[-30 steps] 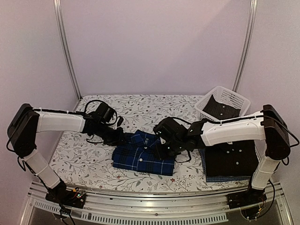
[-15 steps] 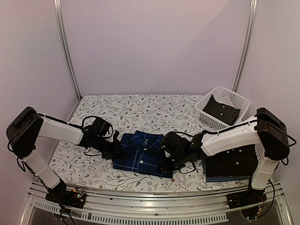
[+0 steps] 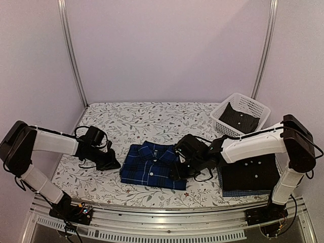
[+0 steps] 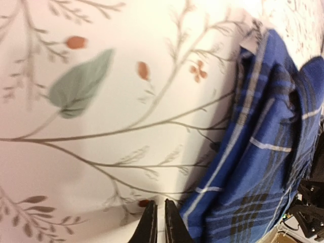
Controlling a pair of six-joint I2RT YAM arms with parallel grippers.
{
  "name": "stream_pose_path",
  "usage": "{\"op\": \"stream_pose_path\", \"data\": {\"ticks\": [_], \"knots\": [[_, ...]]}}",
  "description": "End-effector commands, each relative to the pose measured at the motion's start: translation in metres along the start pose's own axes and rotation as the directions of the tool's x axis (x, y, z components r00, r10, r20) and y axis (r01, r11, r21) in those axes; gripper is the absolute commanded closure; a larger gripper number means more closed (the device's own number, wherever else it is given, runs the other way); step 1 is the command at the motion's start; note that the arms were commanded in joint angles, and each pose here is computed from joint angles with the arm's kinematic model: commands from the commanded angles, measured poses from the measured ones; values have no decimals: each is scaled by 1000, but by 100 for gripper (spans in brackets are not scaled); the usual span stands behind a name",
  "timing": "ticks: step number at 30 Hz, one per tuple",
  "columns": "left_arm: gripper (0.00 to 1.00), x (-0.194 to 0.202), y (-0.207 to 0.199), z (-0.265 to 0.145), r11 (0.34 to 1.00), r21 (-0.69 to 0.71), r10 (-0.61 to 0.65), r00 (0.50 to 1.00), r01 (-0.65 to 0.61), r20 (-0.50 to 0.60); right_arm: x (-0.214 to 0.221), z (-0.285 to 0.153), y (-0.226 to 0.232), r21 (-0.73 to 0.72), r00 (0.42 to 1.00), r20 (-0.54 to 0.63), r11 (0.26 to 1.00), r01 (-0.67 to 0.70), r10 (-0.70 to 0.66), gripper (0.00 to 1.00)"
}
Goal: Fold and stack the long sleeve shirts
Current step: Smooth out the square-folded shirt at the center of the board.
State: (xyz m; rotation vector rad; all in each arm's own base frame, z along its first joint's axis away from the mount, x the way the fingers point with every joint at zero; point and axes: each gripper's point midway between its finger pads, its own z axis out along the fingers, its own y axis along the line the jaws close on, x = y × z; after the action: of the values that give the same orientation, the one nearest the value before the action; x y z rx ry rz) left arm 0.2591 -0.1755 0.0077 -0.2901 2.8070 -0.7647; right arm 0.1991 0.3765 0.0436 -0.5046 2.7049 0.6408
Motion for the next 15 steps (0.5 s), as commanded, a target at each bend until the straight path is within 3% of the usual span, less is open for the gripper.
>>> {"op": "stream_pose_path", "data": {"ticks": [1, 5, 15], "knots": [[93, 4, 49, -11, 987, -152, -49, 999, 48, -3, -37, -27, -3, -33, 995, 98, 999, -2, 6, 38], [92, -12, 33, -27, 992, -125, -26, 999, 31, 45, -46, -36, -15, -45, 992, 129, 999, -13, 19, 36], [84, -48, -49, -82, 994, 62, 78, 981, -90, 177, -34, -18, -55, -66, 988, 113, 993, -94, 101, 42]]}}
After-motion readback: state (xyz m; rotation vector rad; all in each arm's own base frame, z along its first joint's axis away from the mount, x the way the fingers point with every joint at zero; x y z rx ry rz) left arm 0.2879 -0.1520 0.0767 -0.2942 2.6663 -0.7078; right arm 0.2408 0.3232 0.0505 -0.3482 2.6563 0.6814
